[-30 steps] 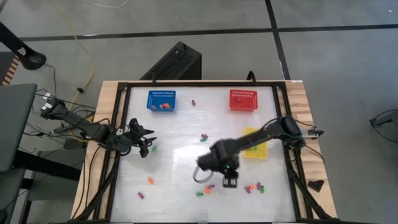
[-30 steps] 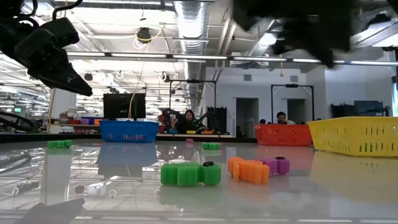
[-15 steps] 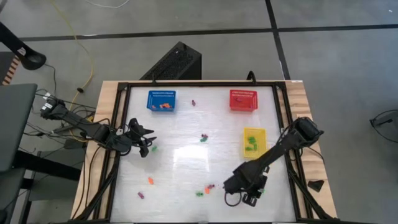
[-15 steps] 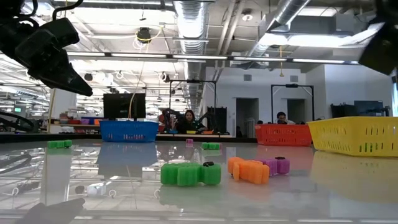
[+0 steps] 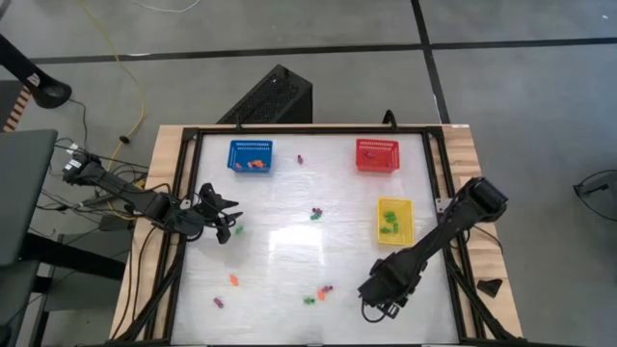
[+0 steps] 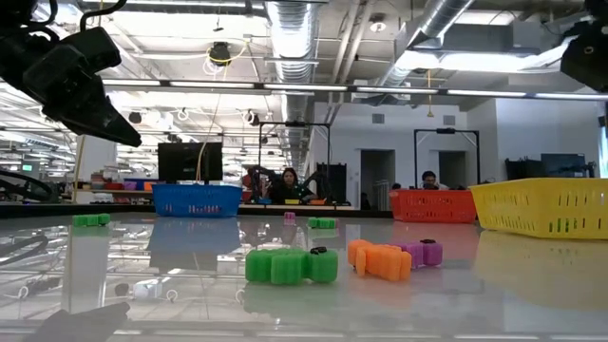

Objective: Sort Halloween decoration
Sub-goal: Put the purple skeleton toy into the red bin

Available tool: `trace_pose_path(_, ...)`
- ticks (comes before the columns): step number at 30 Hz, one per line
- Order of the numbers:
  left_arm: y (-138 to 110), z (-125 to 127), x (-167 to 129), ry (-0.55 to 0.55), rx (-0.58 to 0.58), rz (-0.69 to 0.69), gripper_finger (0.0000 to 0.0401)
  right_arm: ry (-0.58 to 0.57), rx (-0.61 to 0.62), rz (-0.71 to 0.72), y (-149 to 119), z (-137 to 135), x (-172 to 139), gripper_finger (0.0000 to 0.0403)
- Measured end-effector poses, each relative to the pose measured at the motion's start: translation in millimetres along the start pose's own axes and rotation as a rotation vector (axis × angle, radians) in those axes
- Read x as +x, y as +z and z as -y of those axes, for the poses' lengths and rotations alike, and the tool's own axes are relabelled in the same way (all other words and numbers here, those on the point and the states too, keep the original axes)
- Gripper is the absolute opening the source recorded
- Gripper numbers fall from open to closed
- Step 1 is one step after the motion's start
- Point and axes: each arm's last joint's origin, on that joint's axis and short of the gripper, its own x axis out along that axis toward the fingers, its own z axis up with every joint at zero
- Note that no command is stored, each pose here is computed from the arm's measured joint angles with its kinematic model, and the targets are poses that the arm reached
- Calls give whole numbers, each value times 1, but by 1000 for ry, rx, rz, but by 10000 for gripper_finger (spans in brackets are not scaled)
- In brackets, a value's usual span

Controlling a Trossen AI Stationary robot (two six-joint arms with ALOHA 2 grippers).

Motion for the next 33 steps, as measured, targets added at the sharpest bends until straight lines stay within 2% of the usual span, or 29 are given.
trace_pose_path(7, 0, 0, 0, 0, 0, 0, 148, -3, 39, -14, 9, -7, 12, 180)
trace_pose_path(12, 0, -1, 0, 22, 2, 8, 148, -18, 25, 8, 11, -7, 14, 180)
trace_pose_path(20, -3, 1, 4, 45, 23, -14, 148, -81, 35, -24, 12, 6, 36, 180)
trace_pose_path(24, -5, 3, 8, 64, 33, -26, 148, -68, 28, -52, 13, 10, 47, 180)
trace_pose_path(33, -6, 6, 12, 89, 45, -24, 148, -45, -28, -54, 14, 6, 37, 180)
